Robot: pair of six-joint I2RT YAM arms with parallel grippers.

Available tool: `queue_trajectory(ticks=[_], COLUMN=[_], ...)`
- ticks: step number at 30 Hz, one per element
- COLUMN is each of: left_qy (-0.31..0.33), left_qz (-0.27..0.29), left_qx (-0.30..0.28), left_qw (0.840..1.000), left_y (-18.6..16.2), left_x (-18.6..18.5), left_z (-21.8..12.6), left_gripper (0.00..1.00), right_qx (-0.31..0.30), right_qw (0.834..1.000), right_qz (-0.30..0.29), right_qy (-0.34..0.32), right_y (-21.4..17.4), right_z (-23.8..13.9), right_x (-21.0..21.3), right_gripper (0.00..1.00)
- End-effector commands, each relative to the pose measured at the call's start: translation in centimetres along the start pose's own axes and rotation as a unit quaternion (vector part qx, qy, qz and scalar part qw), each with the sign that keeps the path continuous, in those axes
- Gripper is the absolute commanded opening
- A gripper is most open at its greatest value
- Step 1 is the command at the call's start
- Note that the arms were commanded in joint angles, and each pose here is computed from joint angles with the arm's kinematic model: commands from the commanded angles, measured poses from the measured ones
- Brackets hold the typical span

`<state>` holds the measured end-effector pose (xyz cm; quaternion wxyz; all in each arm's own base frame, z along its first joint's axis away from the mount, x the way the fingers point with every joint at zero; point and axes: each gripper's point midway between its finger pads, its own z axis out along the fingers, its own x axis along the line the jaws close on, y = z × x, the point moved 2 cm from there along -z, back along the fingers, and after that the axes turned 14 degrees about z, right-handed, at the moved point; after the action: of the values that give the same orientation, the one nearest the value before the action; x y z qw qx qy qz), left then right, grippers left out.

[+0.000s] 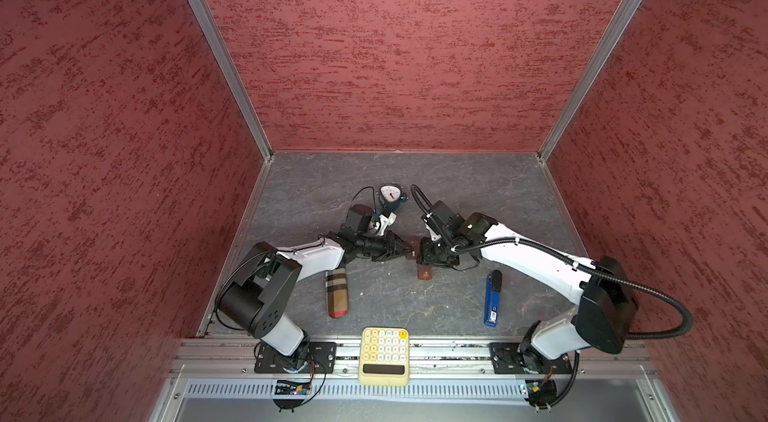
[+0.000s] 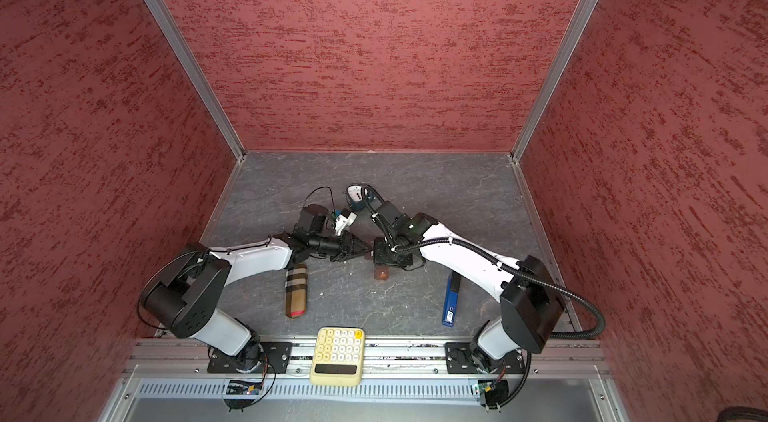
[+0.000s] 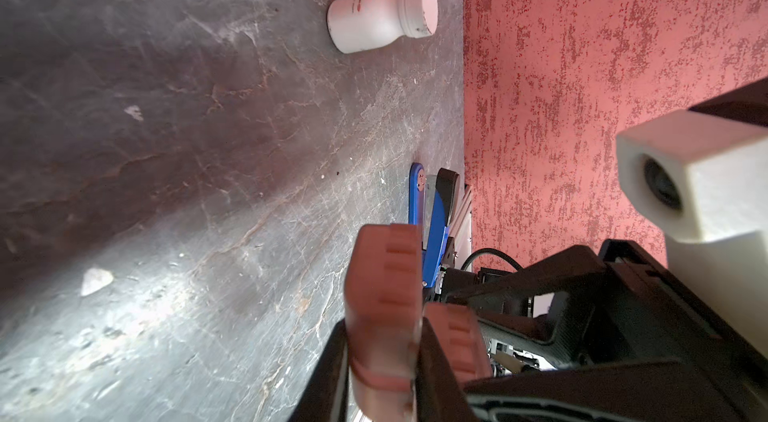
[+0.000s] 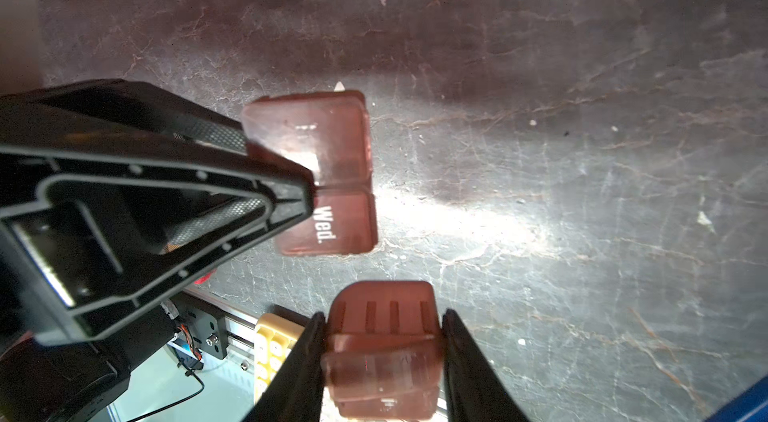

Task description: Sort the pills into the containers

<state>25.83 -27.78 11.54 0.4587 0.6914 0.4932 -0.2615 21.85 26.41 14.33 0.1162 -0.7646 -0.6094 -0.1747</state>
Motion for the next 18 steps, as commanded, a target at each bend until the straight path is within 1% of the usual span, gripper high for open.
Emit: queue_trajectory(ticks=[1,18], left_qy=[-0.013,-0.015], left_qz=[0.026,0.024], left_qx=[-0.009,-0.013], left_qw=[1.000,1.000], left_y=[0.2,0.4], left_x=[-1.1,-1.3], left_z=[-0.6,-0.3], left_gripper=[0.00,0.00], right_qx=[-0.009,0.002], right_qw=[1.000,1.000], right_qz=[-0.002,-0.006], right_qy=[-0.028,-0.004], right_y=[0.3,0.3], right_z=[0.0,0.3], right_x=[-1.3,-0.1], right_gripper=[0.43,0.42])
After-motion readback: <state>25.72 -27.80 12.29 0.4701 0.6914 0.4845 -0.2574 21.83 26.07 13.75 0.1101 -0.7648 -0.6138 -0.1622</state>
